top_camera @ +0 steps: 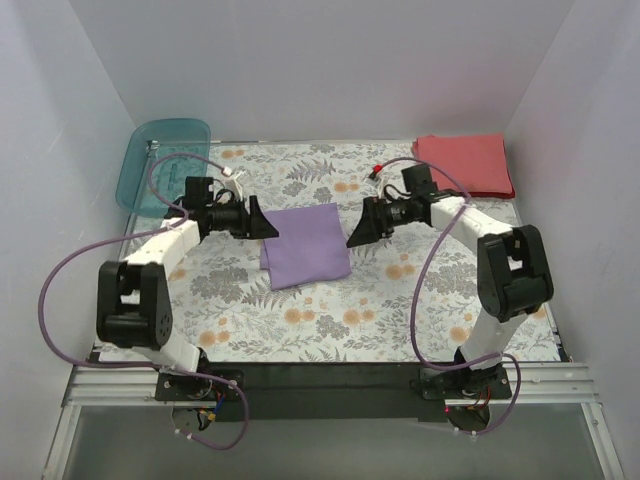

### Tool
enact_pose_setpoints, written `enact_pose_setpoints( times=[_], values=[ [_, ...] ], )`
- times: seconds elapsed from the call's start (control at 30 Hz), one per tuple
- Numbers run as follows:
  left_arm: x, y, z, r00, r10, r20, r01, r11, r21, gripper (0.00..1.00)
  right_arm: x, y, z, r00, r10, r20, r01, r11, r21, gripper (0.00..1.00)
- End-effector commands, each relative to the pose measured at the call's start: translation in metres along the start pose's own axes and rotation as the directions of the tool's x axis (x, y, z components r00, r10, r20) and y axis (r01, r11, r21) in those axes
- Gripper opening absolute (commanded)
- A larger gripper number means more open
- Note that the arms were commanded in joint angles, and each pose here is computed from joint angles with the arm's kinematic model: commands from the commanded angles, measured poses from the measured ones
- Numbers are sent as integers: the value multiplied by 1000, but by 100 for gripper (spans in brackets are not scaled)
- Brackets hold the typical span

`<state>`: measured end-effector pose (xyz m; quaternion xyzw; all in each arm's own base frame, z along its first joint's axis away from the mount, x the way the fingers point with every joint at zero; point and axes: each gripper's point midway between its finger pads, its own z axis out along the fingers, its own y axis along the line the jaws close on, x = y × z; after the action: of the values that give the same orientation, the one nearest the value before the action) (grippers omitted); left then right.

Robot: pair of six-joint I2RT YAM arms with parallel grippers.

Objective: Fold and stack the t-shirts
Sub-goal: Fold the tshirt

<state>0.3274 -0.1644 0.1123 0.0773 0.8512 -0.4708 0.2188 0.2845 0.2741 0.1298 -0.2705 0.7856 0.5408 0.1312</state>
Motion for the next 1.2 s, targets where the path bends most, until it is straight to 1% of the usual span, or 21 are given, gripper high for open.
enact_pose_setpoints(
  times=[0.0,0.03,0.07,0.13,0.17,0.2,0.27,0.3,0.33,0.37,0.4,0.5,0.53,0.67,0.77,0.9,0.97,1.0,1.07,1.13,1.17],
  values=[
    [-24,-36,-2,856,518,10,-507,842,-183,53,-4,-25,-31,997,-1,77,-13,985,174,88],
    [-21,-41,3,803,596,-10,-585,784,-206,53,-5,-32,-35,995,19,98,-39,977,209,88],
    [-11,-46,13,691,718,-76,-711,658,-248,53,-8,-38,-41,992,32,126,-61,970,237,88],
    [-9,-58,25,544,832,-106,-822,503,-266,52,-7,-50,-49,979,115,168,-159,947,279,89],
    [2,-71,37,452,883,-130,-878,415,-238,52,-8,-54,-51,973,130,189,-182,938,294,90],
    [-2,-70,41,373,915,-153,-907,325,-266,49,-8,-59,-54,964,161,212,-223,924,311,90],
    [14,-80,58,278,944,-177,-947,240,-212,47,-6,-64,-57,951,188,245,-264,908,325,91],
    [20,-74,66,236,948,-214,-960,194,-201,46,-6,-66,-57,941,215,263,-296,897,327,91],
    [26,-74,73,215,951,-223,-967,175,-186,44,-5,-67,-56,936,227,269,-310,894,325,91],
    [35,-84,84,174,962,-208,-977,142,-162,44,1,-70,-54,930,253,268,-334,886,321,91],
    [46,-73,92,160,958,-238,-982,128,-142,44,-1,-70,-53,925,259,277,-342,886,313,91],
    [55,-80,113,63,974,-218,-992,37,-121,43,6,-74,-48,904,321,282,-399,869,291,91],
    [62,-72,120,32,971,-237,-995,9,-101,43,7,-76,-47,893,347,286,-425,860,284,90],
    [72,-68,143,-35,973,-226,-994,-57,-94,40,12,-78,-42,879,382,284,-454,853,257,87],
    [75,-64,155,-70,971,-228,-992,-91,-86,40,14,-79,-41,872,397,286,-467,849,246,86],
    [83,-57,166,-74,969,-235,-993,-93,-69,38,17,-80,-41,864,410,292,-481,844,238,86],
    [85,-47,169,-70,963,-261,-993,-92,-75,30,19,-82,-38,858,421,293,-491,841,228,87],
    [83,-46,169,-59,963,-261,-992,-87,-95,17,19,-81,-37,847,441,298,-510,832,217,87],
    [77,-55,166,-58,973,-221,-989,-86,-119,3,22,-83,-36,837,451,310,-522,828,206,89],
    [73,-67,162,-20,984,-180,-990,-44,-131,0,27,-85,-32,811,487,324,-559,808,184,92],
    [78,-69,160,7,984,-176,-994,-12,-106,0,19,-86,-31,810,471,350,-547,822,161,93]
  ],
)
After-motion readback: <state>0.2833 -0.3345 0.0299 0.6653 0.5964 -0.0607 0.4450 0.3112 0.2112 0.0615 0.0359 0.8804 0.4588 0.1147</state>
